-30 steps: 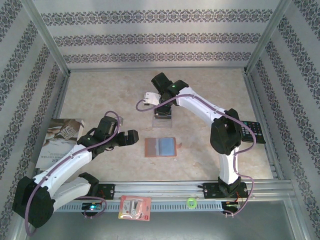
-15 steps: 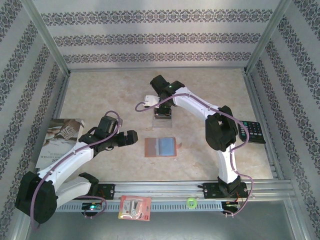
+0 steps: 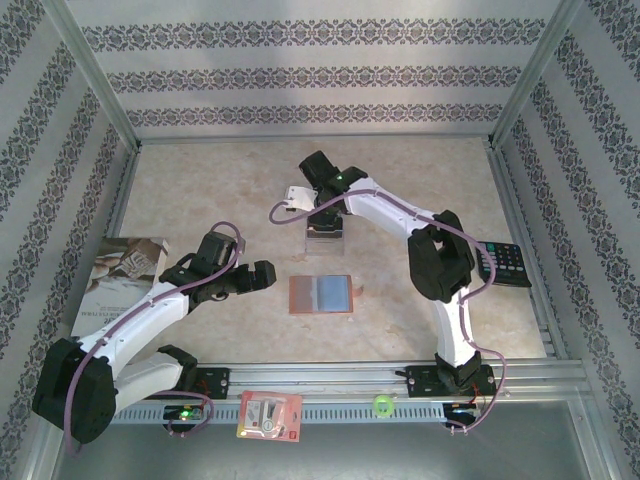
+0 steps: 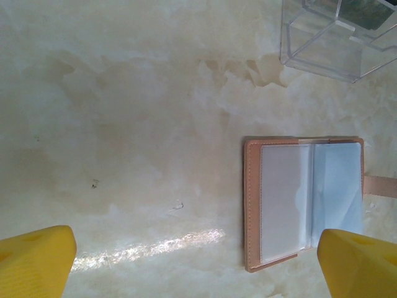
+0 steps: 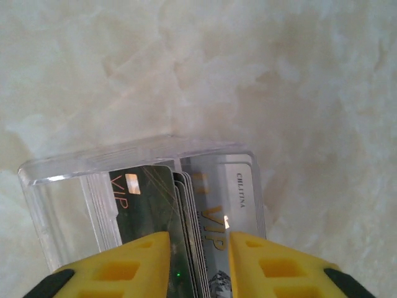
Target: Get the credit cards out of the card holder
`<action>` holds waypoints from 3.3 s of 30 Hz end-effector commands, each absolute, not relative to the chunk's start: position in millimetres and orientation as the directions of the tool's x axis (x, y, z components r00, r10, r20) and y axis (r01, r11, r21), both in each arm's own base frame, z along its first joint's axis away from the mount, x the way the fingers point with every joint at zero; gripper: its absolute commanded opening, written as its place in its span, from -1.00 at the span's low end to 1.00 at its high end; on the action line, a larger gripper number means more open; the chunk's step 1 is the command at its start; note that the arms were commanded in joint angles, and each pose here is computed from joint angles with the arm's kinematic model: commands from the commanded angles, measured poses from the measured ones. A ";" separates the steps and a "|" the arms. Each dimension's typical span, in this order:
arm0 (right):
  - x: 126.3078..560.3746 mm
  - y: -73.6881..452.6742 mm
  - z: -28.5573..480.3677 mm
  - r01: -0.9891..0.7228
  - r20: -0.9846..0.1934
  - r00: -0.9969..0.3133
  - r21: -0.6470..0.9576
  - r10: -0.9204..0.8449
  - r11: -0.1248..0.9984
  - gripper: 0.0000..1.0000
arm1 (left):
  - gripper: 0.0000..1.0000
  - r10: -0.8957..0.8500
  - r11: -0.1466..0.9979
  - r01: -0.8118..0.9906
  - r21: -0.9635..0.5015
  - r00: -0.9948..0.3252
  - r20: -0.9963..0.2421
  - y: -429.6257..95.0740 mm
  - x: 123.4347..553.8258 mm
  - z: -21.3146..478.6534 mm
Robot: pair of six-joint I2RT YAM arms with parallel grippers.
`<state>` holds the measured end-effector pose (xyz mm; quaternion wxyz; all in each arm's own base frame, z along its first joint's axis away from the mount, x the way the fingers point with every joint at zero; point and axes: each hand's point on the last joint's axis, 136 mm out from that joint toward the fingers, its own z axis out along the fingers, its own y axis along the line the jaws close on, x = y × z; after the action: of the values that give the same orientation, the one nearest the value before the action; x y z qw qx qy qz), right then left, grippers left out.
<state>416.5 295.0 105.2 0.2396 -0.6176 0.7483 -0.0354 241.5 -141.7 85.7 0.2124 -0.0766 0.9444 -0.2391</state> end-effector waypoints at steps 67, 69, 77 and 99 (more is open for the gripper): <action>401.7 -18.8 116.5 0.193 -0.942 -0.335 -0.042 0.025 0.980 0.96 | 0.99 0.031 0.991 -0.111 0.070 -0.314 -0.949 12.0 397.0 90.5; 400.1 -18.7 115.1 0.183 -0.945 -0.327 -0.028 0.034 0.983 0.96 | 0.99 0.032 0.991 -0.110 0.069 -0.312 -0.950 11.6 397.4 91.0; 393.6 -19.8 107.7 0.172 -0.962 -0.269 0.003 0.050 0.985 0.97 | 0.99 0.032 0.991 -0.111 0.070 -0.314 -0.949 11.7 397.3 90.5; 391.9 -23.1 109.0 0.195 -0.964 -0.262 0.000 0.052 0.981 0.96 | 0.99 0.030 0.992 -0.109 0.067 -0.316 -0.948 11.7 398.1 90.6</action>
<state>391.9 -19.4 103.5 0.5901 0.0678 0.8022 -0.0601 390.6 8.2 79.8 0.5695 -0.0267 0.8196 0.0571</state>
